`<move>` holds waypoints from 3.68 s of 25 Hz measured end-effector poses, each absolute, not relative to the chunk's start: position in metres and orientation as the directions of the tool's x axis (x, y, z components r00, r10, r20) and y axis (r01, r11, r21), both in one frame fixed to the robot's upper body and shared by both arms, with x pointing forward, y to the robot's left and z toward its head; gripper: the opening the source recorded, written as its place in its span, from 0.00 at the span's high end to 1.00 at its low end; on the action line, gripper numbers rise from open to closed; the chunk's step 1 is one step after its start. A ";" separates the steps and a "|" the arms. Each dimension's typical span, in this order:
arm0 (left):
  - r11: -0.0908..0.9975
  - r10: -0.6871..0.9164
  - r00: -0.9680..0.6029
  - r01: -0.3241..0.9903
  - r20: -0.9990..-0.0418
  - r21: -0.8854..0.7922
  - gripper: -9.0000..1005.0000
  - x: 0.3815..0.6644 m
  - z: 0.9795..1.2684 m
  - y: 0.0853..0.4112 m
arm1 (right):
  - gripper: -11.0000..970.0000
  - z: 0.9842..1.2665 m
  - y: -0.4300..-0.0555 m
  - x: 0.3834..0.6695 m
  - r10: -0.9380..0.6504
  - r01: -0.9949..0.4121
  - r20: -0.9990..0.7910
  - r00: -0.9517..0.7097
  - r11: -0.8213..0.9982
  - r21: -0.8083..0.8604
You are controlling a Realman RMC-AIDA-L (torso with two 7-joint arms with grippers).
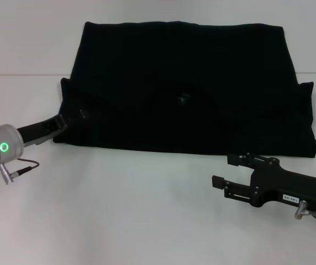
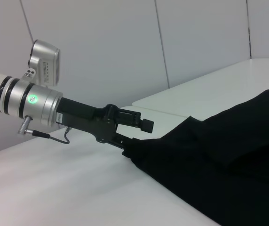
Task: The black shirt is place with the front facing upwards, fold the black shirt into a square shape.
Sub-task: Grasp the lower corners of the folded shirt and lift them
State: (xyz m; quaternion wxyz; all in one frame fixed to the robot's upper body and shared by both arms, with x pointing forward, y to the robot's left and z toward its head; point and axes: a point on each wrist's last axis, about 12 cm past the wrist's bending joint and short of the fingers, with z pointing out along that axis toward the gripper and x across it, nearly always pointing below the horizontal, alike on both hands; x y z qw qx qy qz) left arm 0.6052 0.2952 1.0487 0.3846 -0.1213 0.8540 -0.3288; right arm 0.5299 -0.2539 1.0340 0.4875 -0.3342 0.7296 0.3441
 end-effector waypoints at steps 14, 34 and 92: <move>0.765 -0.432 -0.690 0.061 -0.581 -0.641 0.13 0.605 1.048 0.291 | 0.20 1.035 -0.254 0.531 -0.150 -0.822 -0.942 -0.299 0.543 0.174; 0.823 -0.372 -0.691 0.064 -0.620 -0.565 0.79 0.611 1.046 0.289 | 0.20 1.037 -0.252 0.532 -0.140 -0.824 -0.942 -0.304 0.534 0.187; 0.834 -0.327 -0.684 0.115 -0.652 -0.539 0.99 0.615 1.057 0.300 | 0.53 1.105 -0.294 0.641 -0.018 -0.175 -0.459 -0.888 0.938 0.300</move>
